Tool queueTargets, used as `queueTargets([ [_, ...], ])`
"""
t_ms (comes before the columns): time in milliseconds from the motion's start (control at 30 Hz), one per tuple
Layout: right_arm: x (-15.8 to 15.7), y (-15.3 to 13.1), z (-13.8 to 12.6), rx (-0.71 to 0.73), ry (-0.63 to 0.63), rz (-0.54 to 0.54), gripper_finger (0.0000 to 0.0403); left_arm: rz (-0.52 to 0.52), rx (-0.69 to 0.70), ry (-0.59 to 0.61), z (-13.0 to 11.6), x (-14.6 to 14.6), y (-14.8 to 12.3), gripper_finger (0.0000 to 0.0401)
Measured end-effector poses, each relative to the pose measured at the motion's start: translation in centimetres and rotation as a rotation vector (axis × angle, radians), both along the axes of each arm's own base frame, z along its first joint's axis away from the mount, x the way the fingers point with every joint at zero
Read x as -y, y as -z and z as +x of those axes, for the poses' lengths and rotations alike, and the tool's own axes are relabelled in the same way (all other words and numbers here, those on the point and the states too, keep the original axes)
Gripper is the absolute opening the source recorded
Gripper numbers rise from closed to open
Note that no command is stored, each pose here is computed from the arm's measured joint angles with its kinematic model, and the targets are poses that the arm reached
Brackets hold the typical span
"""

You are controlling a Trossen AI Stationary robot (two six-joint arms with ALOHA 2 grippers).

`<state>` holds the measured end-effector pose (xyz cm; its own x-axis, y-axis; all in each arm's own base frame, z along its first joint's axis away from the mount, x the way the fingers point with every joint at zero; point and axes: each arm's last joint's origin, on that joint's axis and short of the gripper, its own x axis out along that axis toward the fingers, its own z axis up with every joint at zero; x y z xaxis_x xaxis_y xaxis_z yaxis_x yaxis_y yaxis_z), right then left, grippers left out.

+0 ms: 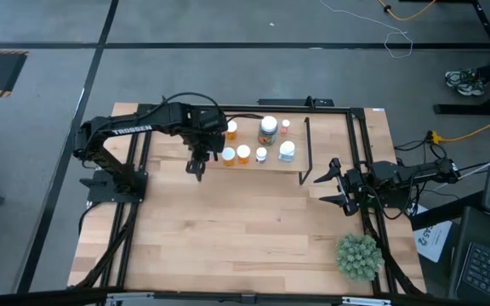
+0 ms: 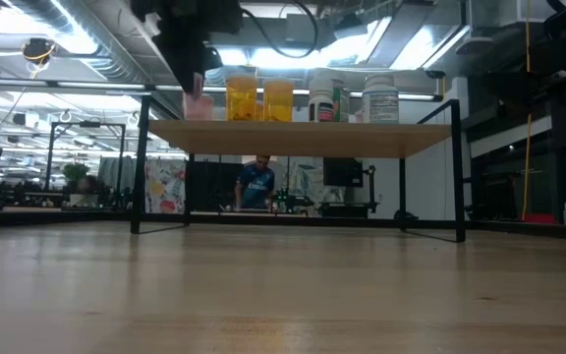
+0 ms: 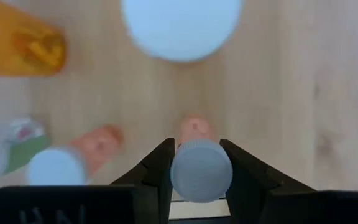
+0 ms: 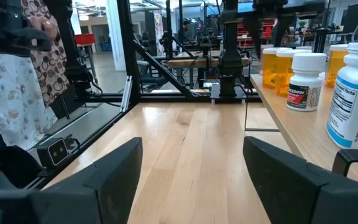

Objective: Pick and place medicine bottles onto shelf by color
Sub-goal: Put the pink pill bottle on the shelf

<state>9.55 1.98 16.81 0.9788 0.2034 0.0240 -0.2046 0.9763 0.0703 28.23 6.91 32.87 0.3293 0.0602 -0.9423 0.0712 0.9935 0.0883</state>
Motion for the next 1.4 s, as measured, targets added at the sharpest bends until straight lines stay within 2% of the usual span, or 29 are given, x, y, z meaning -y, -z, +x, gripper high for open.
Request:
queueTargets([
  [167, 0.0, -0.01, 0.0, 0.0, 0.0, 0.0, 0.0282, 0.053, -0.014, -0.022, -0.04, -0.17, 0.0, 0.0104],
  [633, 0.0, -0.01, 0.0, 0.0, 0.0, 0.0, 0.0282, 0.055, -0.014, -0.043, -0.05, -0.19, 0.0, 0.0109],
  [1400, 0.0, 0.0, 0.0, 0.0, 0.0, 0.0, 0.0282, 0.04, -0.004, -0.156, -0.04, -0.26, -0.01, 0.0181],
])
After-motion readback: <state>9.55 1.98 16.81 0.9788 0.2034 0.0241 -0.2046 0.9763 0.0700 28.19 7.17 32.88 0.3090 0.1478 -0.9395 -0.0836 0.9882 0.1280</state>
